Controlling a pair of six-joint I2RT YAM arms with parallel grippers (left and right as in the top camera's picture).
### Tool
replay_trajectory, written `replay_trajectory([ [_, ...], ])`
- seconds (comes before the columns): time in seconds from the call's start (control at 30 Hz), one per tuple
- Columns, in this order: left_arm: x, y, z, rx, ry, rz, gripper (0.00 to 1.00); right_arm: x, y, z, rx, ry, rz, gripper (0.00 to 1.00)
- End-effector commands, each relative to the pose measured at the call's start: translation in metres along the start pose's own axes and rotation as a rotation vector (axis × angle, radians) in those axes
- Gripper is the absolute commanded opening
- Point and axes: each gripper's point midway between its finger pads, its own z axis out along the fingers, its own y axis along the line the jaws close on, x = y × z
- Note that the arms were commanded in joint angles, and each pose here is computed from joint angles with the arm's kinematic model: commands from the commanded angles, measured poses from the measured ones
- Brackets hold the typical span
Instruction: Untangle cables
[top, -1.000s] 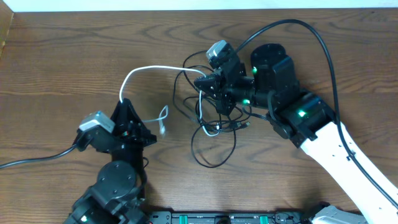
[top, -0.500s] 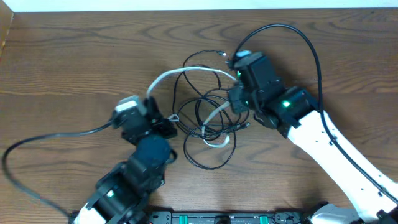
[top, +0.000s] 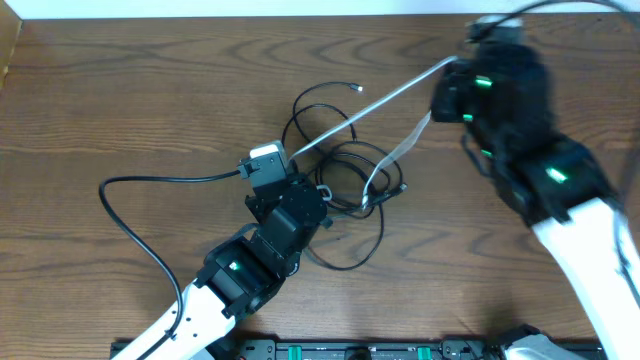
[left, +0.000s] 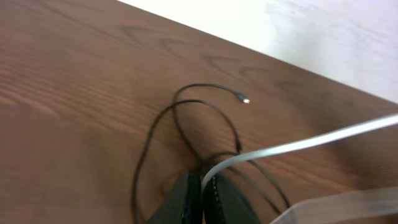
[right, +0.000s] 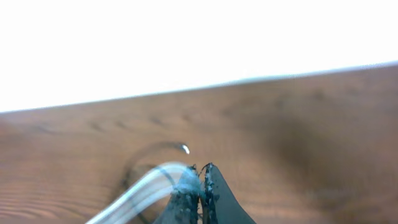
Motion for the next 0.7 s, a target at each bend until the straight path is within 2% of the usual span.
replay_trajectory([
  [0.0, -0.004, 0.010, 0.002, -0.054, -0.024, -0.039, 0.08, -0.021, -0.004, -0.022, -0.034, -0.045, -0.015, 0.01],
  [0.13, -0.005, 0.009, 0.002, -0.049, -0.028, -0.045, 0.08, 0.023, -0.005, -0.001, -0.018, 0.095, -0.043, 0.01],
  [0.3, -0.007, 0.009, 0.002, -0.046, -0.033, -0.048, 0.08, 0.053, -0.024, 0.024, 0.091, 0.194, -0.040, 0.01],
  [0.53, -0.042, -0.020, -0.003, 0.078, -0.156, -0.169, 0.08, 0.091, 0.023, 0.021, -0.200, 0.374, -0.074, 0.01],
  [0.67, -0.053, -0.029, -0.010, 0.140, -0.176, -0.267, 0.08, 0.105, 0.045, 0.008, -0.353, 0.446, -0.090, 0.01],
])
